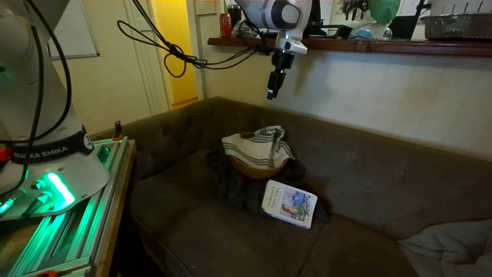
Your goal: Place the white towel in the brown bowl on the couch
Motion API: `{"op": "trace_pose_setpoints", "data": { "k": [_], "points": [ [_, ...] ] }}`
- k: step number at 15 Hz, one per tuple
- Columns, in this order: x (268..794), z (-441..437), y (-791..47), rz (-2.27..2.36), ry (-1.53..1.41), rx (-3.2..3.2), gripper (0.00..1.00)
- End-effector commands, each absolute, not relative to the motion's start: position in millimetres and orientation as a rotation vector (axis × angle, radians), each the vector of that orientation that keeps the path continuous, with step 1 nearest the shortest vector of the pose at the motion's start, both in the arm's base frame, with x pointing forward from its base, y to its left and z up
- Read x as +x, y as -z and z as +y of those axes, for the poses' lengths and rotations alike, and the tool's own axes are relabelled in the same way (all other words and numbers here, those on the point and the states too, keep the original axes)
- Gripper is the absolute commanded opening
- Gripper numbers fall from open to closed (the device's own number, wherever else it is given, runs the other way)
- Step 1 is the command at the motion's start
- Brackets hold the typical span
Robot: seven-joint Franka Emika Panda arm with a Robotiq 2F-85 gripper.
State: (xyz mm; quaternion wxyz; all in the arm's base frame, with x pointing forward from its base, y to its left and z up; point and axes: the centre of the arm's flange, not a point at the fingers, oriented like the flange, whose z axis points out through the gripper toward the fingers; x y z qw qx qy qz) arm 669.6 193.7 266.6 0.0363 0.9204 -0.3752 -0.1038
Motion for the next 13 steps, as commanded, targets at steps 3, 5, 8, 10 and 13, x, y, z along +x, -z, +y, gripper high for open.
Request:
{"op": "trace_pose_setpoints", "data": {
  "k": [3,5,8,10,13],
  "points": [
    [613.1,131.4,-338.7,-0.766,0.161,3.039,1.0],
    [595.5,117.6,-360.4,-0.652,0.065,3.115,1.0],
    [570.2,93.1,-390.1,-0.496,-0.112,3.215,1.0],
    [555.3,78.3,-407.9,-0.435,-0.243,3.281,1.0],
    [604.9,92.1,-406.7,-0.498,-0.183,3.207,1.0]
  ]
}}
